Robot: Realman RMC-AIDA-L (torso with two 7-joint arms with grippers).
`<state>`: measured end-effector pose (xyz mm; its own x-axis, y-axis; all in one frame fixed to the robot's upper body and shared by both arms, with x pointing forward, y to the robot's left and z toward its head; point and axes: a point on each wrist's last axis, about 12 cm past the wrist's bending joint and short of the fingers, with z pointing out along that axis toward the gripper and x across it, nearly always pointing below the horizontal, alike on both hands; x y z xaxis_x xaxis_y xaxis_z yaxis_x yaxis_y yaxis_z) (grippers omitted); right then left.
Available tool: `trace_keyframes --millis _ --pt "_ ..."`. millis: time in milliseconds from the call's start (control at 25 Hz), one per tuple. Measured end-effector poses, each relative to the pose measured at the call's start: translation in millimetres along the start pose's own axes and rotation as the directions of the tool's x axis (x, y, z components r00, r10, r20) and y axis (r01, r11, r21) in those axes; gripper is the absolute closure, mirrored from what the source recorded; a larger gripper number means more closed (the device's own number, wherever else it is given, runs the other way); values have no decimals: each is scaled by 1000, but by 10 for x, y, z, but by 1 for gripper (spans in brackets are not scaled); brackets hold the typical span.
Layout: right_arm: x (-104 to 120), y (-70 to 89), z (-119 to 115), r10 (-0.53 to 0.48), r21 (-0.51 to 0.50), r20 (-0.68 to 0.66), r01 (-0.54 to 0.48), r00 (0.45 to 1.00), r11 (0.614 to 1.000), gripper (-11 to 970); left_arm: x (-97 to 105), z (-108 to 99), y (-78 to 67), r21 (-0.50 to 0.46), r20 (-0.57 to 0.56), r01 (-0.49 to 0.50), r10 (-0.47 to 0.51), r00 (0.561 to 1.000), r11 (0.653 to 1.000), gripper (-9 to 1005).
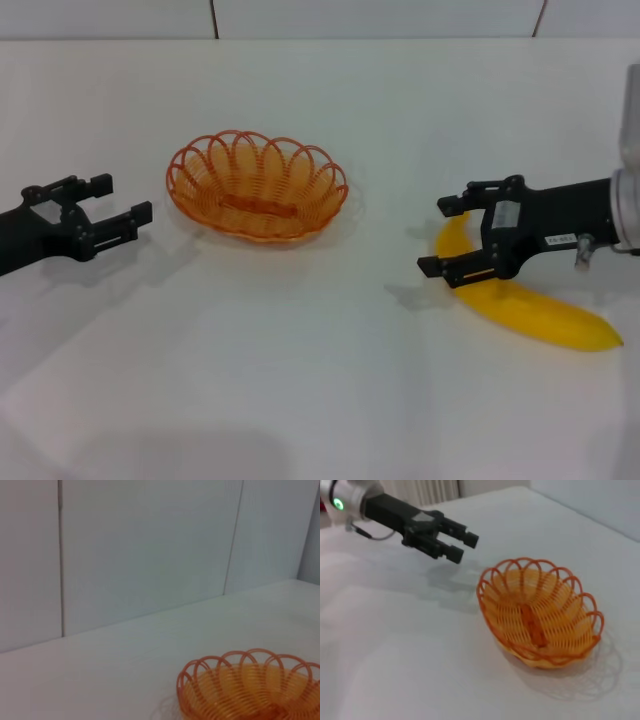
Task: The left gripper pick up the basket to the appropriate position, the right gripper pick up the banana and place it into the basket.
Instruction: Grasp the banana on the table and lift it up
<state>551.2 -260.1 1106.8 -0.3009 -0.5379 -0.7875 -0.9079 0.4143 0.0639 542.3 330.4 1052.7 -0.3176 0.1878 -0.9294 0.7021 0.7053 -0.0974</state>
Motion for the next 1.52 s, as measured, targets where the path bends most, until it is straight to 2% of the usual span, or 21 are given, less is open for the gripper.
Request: trace_keyframes --millis 200,440,720,1040,1520 --pt "-149 101 5 -18 60 -122 26 992 998 71 6 6 2 -7 -2 -2 2 1000 1000 255" --pt "-268 195 10 8 107 -241 19 971 994 72 12 4 0 -8 -3 -1 1 1000 1000 255" --pt "-321 262 57 30 130 -353 17 935 991 74 12 19 -11 -4 -4 -5 5 1000 1000 255" --pt "-303 268 80 57 160 -409 10 911 987 75 18 36 -13 -9 -8 -5 5 1000 1000 255" --pt "-291 314 220 42 138 -473 27 880 990 77 15 49 -14 -9 -11 -7 7 1000 1000 255"
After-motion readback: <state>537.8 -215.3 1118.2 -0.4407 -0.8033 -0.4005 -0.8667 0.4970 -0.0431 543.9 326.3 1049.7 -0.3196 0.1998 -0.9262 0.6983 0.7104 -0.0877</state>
